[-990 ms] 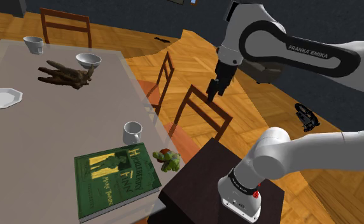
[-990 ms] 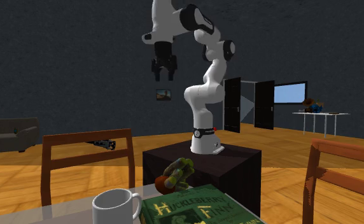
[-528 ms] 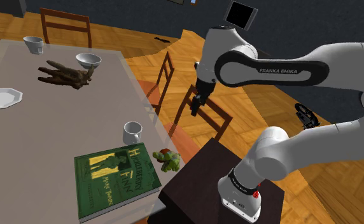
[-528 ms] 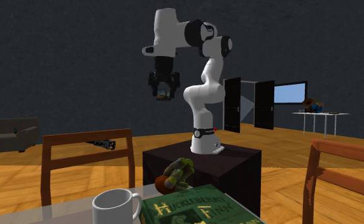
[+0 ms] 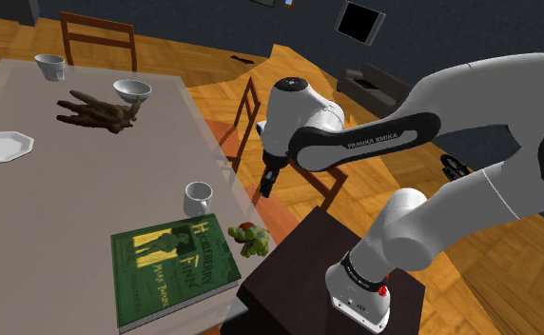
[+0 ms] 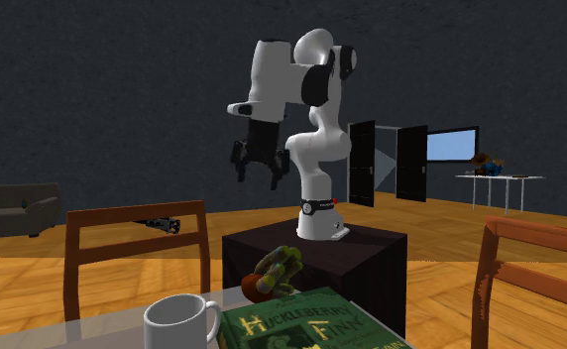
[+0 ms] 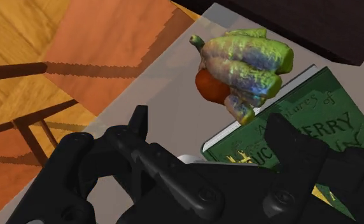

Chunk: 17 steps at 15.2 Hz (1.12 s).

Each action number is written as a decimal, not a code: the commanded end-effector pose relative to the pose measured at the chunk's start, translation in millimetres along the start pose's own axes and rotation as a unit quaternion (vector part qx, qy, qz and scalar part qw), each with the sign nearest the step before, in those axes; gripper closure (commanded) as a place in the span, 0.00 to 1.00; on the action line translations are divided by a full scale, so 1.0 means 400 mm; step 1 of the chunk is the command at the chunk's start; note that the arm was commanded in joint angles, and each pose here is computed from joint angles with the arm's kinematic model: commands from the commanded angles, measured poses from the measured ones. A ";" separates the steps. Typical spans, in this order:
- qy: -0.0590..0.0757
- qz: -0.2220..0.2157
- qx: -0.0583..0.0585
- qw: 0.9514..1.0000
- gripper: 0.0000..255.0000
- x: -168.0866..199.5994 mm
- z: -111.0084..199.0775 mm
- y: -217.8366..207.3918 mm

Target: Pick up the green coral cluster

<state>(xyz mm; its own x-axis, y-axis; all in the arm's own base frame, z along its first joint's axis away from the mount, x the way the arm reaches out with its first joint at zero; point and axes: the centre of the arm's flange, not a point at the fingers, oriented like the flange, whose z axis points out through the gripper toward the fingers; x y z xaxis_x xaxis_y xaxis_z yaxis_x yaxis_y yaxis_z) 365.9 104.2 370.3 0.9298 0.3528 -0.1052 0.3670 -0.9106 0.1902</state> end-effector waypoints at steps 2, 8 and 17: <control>0.005 -0.042 -0.016 0.999 0.00 0.042 0.074 -0.050; 0.011 -0.125 -0.048 0.991 0.00 0.115 0.230 -0.167; 0.017 -0.203 -0.079 0.976 0.00 0.173 0.424 -0.287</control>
<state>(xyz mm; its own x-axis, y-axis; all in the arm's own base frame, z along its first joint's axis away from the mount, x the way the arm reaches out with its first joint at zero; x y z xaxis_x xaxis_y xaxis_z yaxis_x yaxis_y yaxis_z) 383.7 195.8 181.3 0.7093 0.6841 -0.1701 0.6998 -0.6543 0.2867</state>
